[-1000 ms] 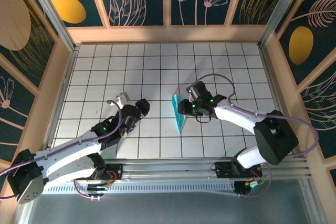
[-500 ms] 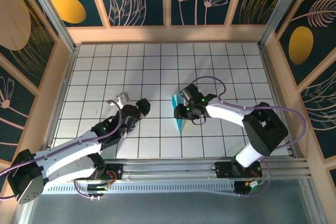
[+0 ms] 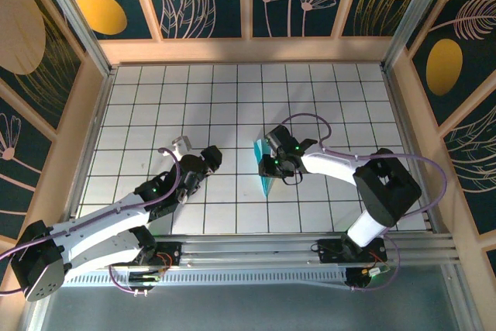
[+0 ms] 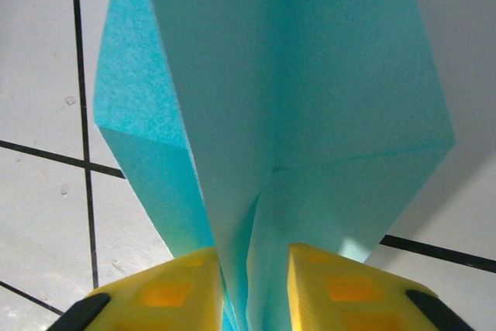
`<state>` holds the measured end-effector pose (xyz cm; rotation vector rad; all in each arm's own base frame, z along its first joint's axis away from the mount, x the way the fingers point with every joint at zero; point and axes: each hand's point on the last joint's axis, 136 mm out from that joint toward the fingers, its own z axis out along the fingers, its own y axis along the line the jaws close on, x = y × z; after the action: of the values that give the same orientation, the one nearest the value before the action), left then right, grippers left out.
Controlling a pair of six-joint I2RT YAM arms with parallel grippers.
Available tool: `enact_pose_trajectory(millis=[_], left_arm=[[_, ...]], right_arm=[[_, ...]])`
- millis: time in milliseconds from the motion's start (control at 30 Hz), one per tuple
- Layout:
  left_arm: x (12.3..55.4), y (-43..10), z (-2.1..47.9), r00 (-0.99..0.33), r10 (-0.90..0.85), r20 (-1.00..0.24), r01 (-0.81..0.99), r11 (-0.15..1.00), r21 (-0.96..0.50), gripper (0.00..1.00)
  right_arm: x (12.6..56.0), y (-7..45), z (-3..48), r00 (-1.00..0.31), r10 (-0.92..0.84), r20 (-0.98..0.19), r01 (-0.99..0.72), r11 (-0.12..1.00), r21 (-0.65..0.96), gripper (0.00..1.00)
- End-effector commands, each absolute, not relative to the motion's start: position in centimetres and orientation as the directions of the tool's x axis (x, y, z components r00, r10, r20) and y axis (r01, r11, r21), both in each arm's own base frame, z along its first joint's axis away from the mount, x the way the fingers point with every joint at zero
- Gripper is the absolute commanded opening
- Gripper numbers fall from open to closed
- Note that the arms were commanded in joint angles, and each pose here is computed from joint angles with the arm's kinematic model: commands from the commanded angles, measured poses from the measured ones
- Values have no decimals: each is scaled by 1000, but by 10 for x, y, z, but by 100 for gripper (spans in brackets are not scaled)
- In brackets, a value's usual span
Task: Fold a paper plane with a square sheet of paper (fold left side to right side)
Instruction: Pick up the paper plane at the center of the table.
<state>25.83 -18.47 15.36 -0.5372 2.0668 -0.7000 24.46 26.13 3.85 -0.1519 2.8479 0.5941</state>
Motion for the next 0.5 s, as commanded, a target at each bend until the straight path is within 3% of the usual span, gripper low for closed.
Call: enact_pose_trajectory(millis=[0, 467], left_arm=[[262, -182, 160, -514, -604, -609, -109, 750, -652, 76], [261, -182, 160, -512, -604, -610, -110, 751, -652, 76]], right_arm=[[247, 260, 38, -966, -70, -248, -155, 927, 342, 24], [246, 263, 26, -970, -79, -230, -152, 936, 318, 16]])
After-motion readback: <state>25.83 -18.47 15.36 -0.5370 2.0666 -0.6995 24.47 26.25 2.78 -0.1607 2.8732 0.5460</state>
